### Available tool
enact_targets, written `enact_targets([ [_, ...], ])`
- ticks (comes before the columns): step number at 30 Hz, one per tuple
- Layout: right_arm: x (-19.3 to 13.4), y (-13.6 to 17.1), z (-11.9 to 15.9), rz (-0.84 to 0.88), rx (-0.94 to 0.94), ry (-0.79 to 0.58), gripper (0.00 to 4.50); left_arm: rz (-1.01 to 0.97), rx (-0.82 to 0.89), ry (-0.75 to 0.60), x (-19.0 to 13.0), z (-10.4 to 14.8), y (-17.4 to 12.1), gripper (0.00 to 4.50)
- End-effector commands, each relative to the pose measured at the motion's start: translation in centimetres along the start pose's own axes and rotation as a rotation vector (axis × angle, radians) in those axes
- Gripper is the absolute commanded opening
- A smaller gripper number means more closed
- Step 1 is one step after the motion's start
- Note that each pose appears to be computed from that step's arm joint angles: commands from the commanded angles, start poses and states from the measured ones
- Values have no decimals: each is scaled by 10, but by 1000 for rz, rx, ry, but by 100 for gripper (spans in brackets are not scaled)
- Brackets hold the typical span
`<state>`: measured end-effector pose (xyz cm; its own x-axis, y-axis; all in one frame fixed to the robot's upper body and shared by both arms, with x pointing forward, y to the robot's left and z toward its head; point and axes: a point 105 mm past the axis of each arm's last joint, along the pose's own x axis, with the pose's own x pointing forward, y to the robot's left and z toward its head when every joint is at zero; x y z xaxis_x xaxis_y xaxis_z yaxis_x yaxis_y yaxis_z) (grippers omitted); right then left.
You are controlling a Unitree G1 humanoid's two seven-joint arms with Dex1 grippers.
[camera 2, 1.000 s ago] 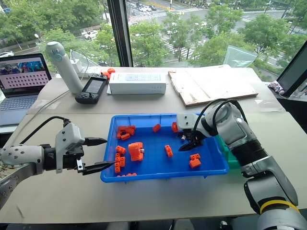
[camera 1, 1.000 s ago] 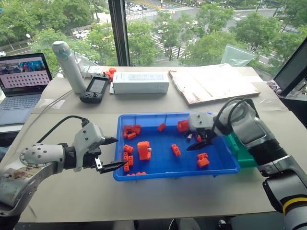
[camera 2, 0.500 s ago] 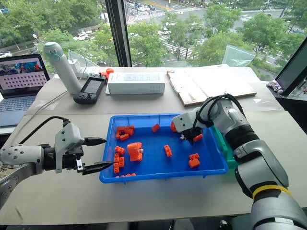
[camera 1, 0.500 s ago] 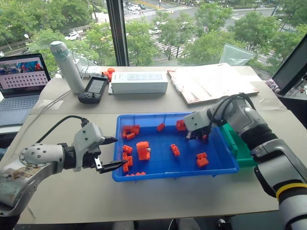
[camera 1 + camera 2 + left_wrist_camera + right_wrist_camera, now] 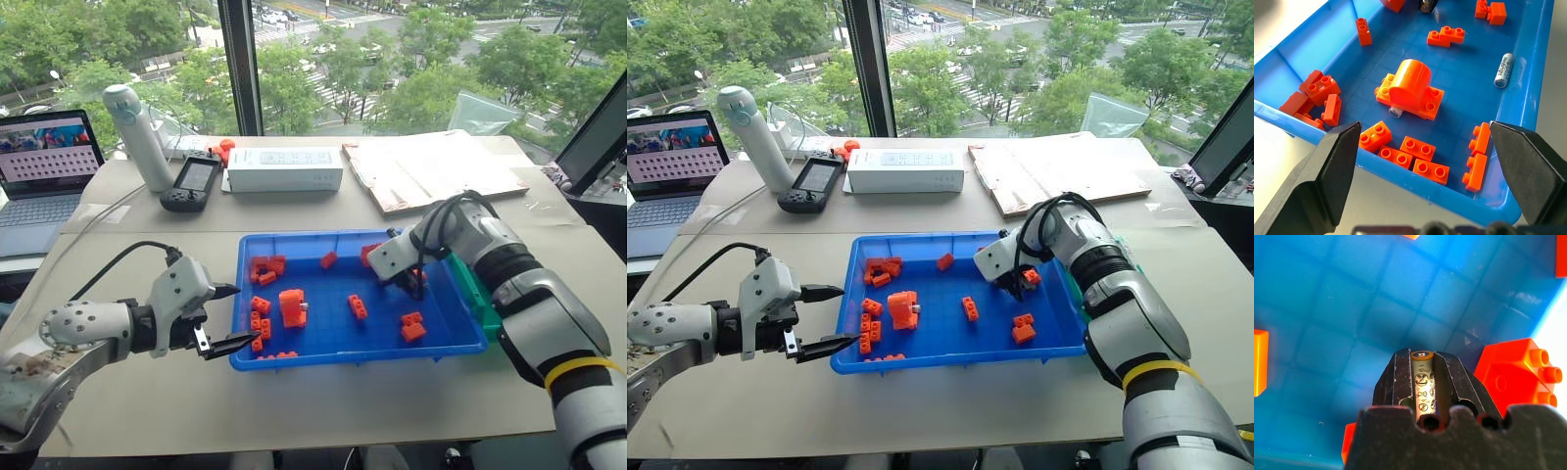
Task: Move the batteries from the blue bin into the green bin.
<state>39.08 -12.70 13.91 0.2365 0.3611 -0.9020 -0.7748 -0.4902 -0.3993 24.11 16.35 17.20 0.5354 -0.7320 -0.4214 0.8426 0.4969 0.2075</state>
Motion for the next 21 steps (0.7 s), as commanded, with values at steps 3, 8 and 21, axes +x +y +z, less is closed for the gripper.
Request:
enact_targets([
  [3,-33,-32,68,-160,-46,-427,25,4,41,-27,-2,10,-1,450],
  [8,-99,-44,81,-315,37,-551,25,-5,69,-77,-1,24,7,450],
  [21,-187,45,-40,-449,631,-131,25,-91,66,-227,15,56,18,450],
])
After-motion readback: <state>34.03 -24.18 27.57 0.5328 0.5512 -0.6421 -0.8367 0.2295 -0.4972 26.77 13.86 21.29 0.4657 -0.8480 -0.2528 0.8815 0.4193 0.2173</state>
